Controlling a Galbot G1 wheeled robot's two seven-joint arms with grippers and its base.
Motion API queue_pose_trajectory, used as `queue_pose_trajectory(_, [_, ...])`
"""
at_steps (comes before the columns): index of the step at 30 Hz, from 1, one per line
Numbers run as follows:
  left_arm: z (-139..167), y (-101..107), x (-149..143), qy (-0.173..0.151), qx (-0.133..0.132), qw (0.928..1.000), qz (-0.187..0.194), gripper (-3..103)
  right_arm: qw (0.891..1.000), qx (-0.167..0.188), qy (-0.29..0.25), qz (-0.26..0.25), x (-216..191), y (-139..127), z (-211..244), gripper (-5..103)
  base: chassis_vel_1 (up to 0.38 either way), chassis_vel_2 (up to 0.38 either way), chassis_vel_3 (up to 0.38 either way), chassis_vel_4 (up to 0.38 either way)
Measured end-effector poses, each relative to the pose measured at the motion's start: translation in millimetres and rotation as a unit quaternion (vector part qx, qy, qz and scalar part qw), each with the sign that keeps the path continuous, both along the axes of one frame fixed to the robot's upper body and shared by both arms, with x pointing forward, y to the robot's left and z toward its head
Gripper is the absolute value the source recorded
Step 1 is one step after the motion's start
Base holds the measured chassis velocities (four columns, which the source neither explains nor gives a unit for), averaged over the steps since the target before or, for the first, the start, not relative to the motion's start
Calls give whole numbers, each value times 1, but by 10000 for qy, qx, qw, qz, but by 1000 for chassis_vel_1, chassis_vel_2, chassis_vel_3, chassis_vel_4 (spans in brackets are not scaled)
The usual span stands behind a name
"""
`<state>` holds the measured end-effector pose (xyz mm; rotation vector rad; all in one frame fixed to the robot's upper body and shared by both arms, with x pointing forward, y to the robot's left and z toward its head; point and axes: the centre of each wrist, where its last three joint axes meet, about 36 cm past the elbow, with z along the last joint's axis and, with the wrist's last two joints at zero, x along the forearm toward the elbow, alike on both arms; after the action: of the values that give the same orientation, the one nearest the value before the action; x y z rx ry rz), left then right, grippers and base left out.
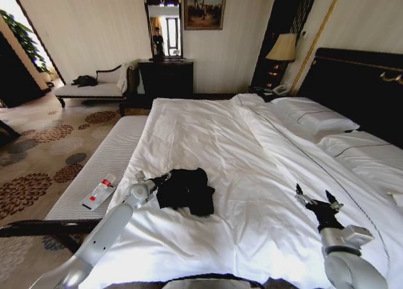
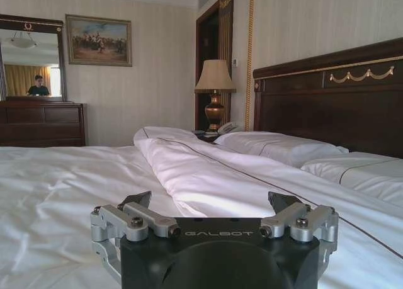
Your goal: Fold the clothes on the bed.
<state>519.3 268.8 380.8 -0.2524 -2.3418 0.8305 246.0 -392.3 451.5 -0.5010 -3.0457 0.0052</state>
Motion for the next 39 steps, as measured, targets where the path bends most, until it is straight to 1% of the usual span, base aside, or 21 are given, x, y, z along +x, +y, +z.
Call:
queue_pose_trajectory(2, [-3, 2, -5, 58, 24, 10000, 0, 18, 10000, 5, -14, -6, 1, 1, 2, 100, 0, 0, 0, 0])
queue_pose_trajectory(4, [-4, 3, -5, 67, 31, 10000, 3, 18, 10000, 8, -17, -6, 1, 1, 2, 100, 0, 0, 0, 0])
queue_pose_trajectory(6, [-4, 8, -6, 91, 91, 9999, 6, 7, 10000, 10, -21, 0, 3, 0, 4, 100, 0, 0, 0, 0])
queue_pose_trajectory(7, [-4, 8, -6, 91, 91, 9999, 6, 7, 10000, 10, -21, 0, 3, 0, 4, 100, 0, 0, 0, 0])
queue_pose_trajectory(9, [-2, 9, -2, 71, 118, 9999, 6, 1, 10000, -4, -31, 8, 4, 0, 6, 100, 0, 0, 0, 0])
queue_pose_trajectory(15, [5, 7, 4, -19, 55, 10000, 32, 1, 10000, 23, -74, 51, 10, -2, 17, 100, 0, 0, 0, 0])
queue_pose_trajectory(18, [8, 6, 4, -61, 59, 10000, 19, 1, 9987, 410, -60, 280, 19, 1, 38, 100, 0, 0, 0, 0])
queue_pose_trajectory(19, [9, 7, 3, -67, 97, 9999, 1, 1, 9942, 909, 71, 577, 29, 6, 58, 100, 0, 0, 0, 0])
queue_pose_trajectory(20, [9, 8, 2, -63, 129, 9999, -15, 1, 9893, 1212, 204, 787, 37, 9, 70, 100, 0, 0, 0, 0])
queue_pose_trajectory(21, [9, 8, 2, -63, 129, 9999, -15, 1, 9893, 1212, 204, 787, 37, 9, 70, 100, 0, 0, 0, 0])
queue_pose_trajectory(22, [9, 8, 1, -59, 152, 9999, -29, 1, 9843, 1443, 325, 963, 44, 12, 79, 100, 0, 0, 0, 0])
queue_pose_trajectory(24, [9, 6, -1, -62, 218, 9997, -69, 1, 9675, 1969, 650, 1450, 67, 21, 99, 100, 0, 0, 0, 0])
queue_pose_trajectory(25, [9, 6, -1, -62, 218, 9997, -69, 1, 9675, 1969, 650, 1450, 67, 21, 99, 100, 0, 0, 0, 0])
queue_pose_trajectory(26, [9, 5, -2, -69, 224, 9997, -82, 1, 9622, 2077, 750, 1597, 75, 23, 104, 100, 0, 0, 0, 0])
queue_pose_trajectory(27, [11, 2, -3, -81, 237, 9996, -98, 1, 9489, 2267, 1072, 1918, 97, 31, 107, 100, 0, 0, 0, 0])
queue_pose_trajectory(29, [13, 0, -6, -97, 252, 9996, -125, 1, 9354, 2322, 1509, 2200, 130, 40, 94, 100, 0, 0, 0, 0])
queue_pose_trajectory(30, [13, 0, -6, -97, 252, 9996, -125, 1, 9354, 2322, 1509, 2200, 130, 40, 94, 100, 0, 0, 0, 0])
queue_pose_trajectory(34, [16, 2, -12, -118, 320, 9993, -181, 1, 9205, 2330, 1945, 2459, 181, 53, 68, 100, 0, 0, 0, 0])
queue_pose_trajectory(35, [16, 2, -12, -118, 320, 9993, -181, 1, 9205, 2330, 1945, 2459, 181, 53, 68, 100, 0, 0, 0, 0])
queue_pose_trajectory(37, [18, 3, -16, -121, 352, 9991, -203, 1, 9133, 2256, 2140, 2629, 196, 62, 56, 100, 0, 0, 0, 0])
queue_pose_trajectory(39, [20, 5, -21, -113, 376, 9990, -225, 1, 9012, 2108, 2440, 2897, 216, 81, 36, 100, 0, 0, 0, 0])
